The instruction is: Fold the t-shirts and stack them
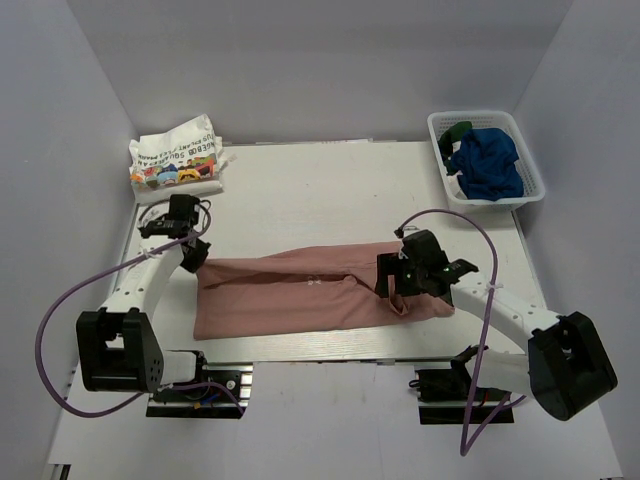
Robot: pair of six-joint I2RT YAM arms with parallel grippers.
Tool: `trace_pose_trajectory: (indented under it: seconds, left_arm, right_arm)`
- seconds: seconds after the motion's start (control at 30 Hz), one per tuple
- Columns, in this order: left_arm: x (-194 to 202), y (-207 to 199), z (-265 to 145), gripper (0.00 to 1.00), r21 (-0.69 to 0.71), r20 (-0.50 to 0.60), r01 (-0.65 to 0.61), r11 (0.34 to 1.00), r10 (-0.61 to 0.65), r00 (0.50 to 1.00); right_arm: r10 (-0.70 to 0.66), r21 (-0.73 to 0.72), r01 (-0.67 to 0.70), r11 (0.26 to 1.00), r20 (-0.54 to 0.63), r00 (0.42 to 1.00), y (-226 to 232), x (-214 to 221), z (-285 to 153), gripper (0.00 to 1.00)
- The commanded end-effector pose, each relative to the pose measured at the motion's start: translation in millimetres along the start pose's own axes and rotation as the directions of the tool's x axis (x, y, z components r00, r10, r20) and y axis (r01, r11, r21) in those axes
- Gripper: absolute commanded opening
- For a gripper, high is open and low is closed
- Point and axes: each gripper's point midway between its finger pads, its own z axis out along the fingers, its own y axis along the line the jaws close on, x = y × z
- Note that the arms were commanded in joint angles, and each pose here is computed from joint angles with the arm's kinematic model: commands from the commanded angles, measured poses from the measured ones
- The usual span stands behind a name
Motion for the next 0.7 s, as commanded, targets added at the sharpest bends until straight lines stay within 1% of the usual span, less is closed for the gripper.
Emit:
trace_pose_trajectory:
  seconds: [0.0, 0.03, 0.1, 0.13, 0.2, 0.23, 0.27, 0.33, 0.37, 0.4, 0.47, 0.5, 0.53, 0.6, 0.63, 0.67]
  left_arm:
    - [-40.4, -34.3, -17.9, 0.0, 0.097, 0.125, 0.003, 0.995, -0.016, 0.992]
    - [-44.2, -38.6, -19.8, 0.0, 0.103, 0.131, -0.006, 0.995, -0.007, 0.991]
    - [-64.4, -62.0, -30.1, 0.0, 0.171, 0.185, -0.033, 0.985, 0.001, 0.983]
    - [-65.0, -71.3, -29.6, 0.0, 0.19, 0.174, -0.048, 0.981, 0.014, 0.985]
    - [-79.5, -92.1, -38.0, 0.0, 0.249, 0.212, -0.074, 0.966, 0.021, 0.977]
    - [-79.4, -99.9, -38.9, 0.0, 0.274, 0.209, -0.103, 0.956, 0.045, 0.977]
    - [-80.0, -104.7, -35.9, 0.0, 0.283, 0.215, -0.126, 0.951, 0.066, 0.974]
    - [-88.5, -108.2, -42.3, 0.0, 0.288, 0.241, -0.131, 0.949, 0.061, 0.969]
    - [-88.0, -101.4, -40.1, 0.0, 0.256, 0.242, -0.132, 0.958, 0.068, 0.968]
    - [-92.3, -94.1, -40.7, 0.0, 0.232, 0.27, -0.125, 0.965, 0.059, 0.961]
    - [-86.4, -75.1, -38.6, 0.0, 0.2, 0.279, -0.107, 0.974, 0.048, 0.959]
    - [-80.9, -69.0, -35.9, 0.0, 0.197, 0.268, -0.089, 0.976, 0.034, 0.963]
    - [-63.6, -51.9, -20.7, 0.0, 0.158, 0.235, -0.086, 0.984, 0.047, 0.971]
    - [-47.4, -40.2, -12.5, 0.0, 0.163, 0.204, -0.064, 0.985, 0.029, 0.978]
    - [-31.4, -24.9, 2.3, 0.0, 0.12, 0.17, -0.061, 0.991, 0.04, 0.985]
    - [-27.7, -14.8, 7.7, 0.0, 0.082, 0.169, -0.049, 0.995, 0.035, 0.985]
  right_arm:
    - [0.013, -0.043, -0.013, 0.999, 0.011, 1.0, 6.3, 0.8, 5.2, 0.91]
    - [0.018, -0.048, -0.017, 0.999, 0.007, 1.0, 7.2, 1.7, 5.8, 0.91]
    - [0.027, -0.056, -0.028, 0.998, -0.007, 1.0, 7.1, 8.7, 10.1, 0.91]
    - [0.028, -0.061, -0.028, 0.998, -0.011, 1.0, 8.4, 10.2, 11.3, 0.91]
    - [0.038, -0.074, -0.04, 0.996, -0.022, 0.999, 9.4, 15.5, 14.4, 0.91]
    - [0.038, -0.077, -0.04, 0.996, -0.025, 0.999, 10.0, 16.7, 15.5, 0.91]
    - [0.041, -0.086, -0.043, 0.995, -0.03, 0.999, 10.7, 18.2, 16.3, 0.91]
    - [0.043, -0.081, -0.047, 0.996, -0.042, 0.998, 9.3, 22.9, 18.3, 0.91]
    - [0.046, -0.082, -0.05, 0.995, -0.046, 0.998, 8.9, 24.5, 19.0, 0.91]
    - [0.048, -0.083, -0.053, 0.995, -0.053, 0.997, 9.1, 26.7, 20.1, 0.91]
    - [0.047, -0.086, -0.052, 0.995, -0.064, 0.997, 9.0, 29.2, 20.8, 0.91]
    - [0.046, -0.084, -0.051, 0.995, -0.068, 0.997, 8.5, 30.4, 22.5, 0.91]
    - [0.046, -0.082, -0.052, 0.995, -0.069, 0.997, 8.3, 30.0, 22.4, 0.91]
    - [0.043, -0.082, -0.049, 0.995, -0.075, 0.996, 8.5, 30.1, 22.3, 0.91]
    - [0.039, -0.083, -0.045, 0.996, -0.076, 0.996, 8.4, 30.5, 22.5, 0.91]
    - [0.039, -0.085, -0.045, 0.995, -0.074, 0.997, 9.2, 29.7, 21.8, 0.91]
